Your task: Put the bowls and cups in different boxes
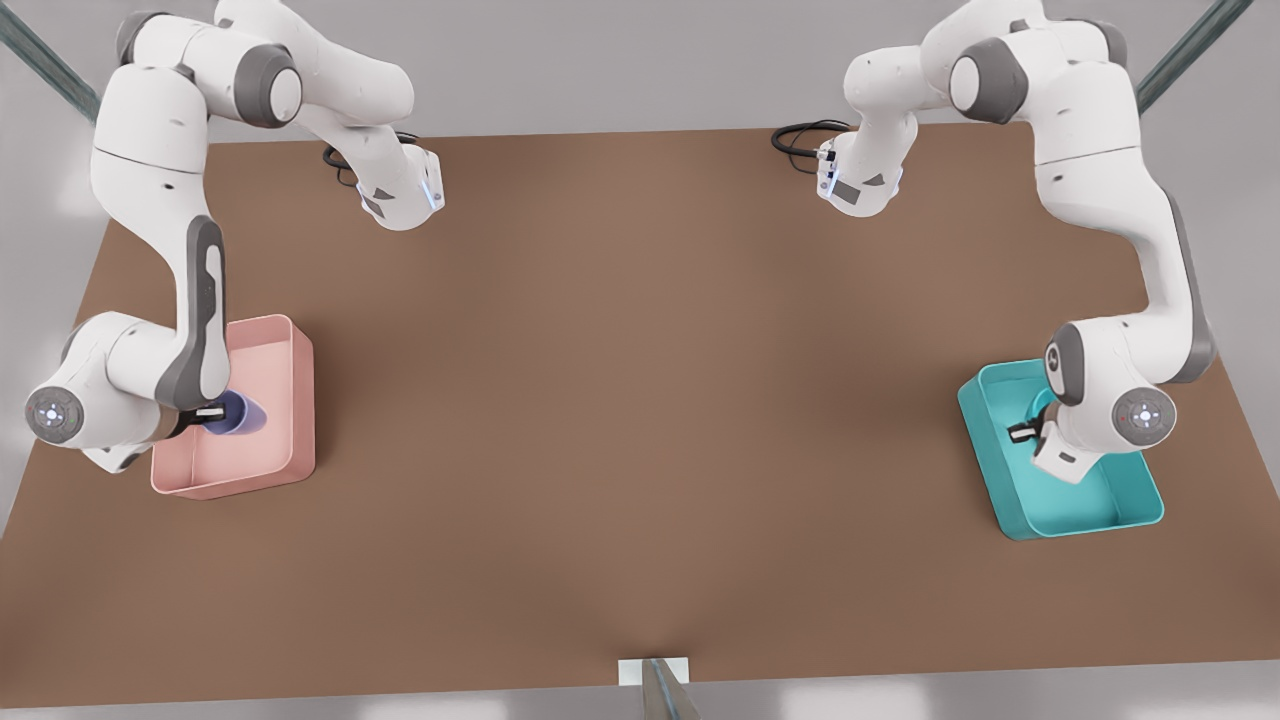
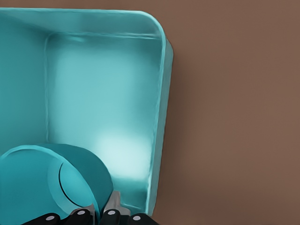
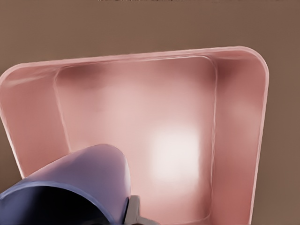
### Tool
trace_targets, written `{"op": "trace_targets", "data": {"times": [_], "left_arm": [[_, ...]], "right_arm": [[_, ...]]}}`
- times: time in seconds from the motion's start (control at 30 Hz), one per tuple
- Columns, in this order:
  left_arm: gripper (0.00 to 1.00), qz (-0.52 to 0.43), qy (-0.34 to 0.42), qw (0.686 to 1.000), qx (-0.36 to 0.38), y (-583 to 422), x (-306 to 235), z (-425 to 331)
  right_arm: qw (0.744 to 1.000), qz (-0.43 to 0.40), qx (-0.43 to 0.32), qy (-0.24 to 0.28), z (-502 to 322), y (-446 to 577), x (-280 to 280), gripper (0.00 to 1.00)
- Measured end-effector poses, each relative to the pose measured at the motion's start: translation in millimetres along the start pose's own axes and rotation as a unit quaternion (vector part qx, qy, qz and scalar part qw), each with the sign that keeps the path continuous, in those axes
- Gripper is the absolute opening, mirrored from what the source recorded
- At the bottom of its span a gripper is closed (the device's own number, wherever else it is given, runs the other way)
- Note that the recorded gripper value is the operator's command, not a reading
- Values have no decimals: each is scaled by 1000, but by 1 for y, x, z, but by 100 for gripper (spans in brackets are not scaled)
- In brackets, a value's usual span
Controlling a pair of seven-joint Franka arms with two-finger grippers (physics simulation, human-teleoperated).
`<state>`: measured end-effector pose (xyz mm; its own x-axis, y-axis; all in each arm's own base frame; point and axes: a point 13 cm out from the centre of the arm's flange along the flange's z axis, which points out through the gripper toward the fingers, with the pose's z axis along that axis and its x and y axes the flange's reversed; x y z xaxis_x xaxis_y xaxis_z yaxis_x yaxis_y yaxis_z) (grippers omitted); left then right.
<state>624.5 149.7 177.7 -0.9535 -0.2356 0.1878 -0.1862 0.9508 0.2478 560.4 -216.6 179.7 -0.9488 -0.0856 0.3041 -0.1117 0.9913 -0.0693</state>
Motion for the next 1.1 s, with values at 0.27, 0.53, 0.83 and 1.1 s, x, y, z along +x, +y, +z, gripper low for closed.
{"op": "trace_targets", "data": {"times": [0.27,0.53,0.83,1.1], "left_arm": [[21,-1,15,1000,5,29,-13,86],[100,17,-29,999,36,21,-29,55],[100,134,-102,981,92,-129,65,-246],[100,155,-30,982,100,-154,108,-238]], "right_arm": [[998,-48,11,-39,30,3,-37,60],[995,-67,36,-59,21,-1,-50,100],[977,-137,46,-159,-224,104,-43,100],[987,-108,19,-120,-310,148,71,100]]}}
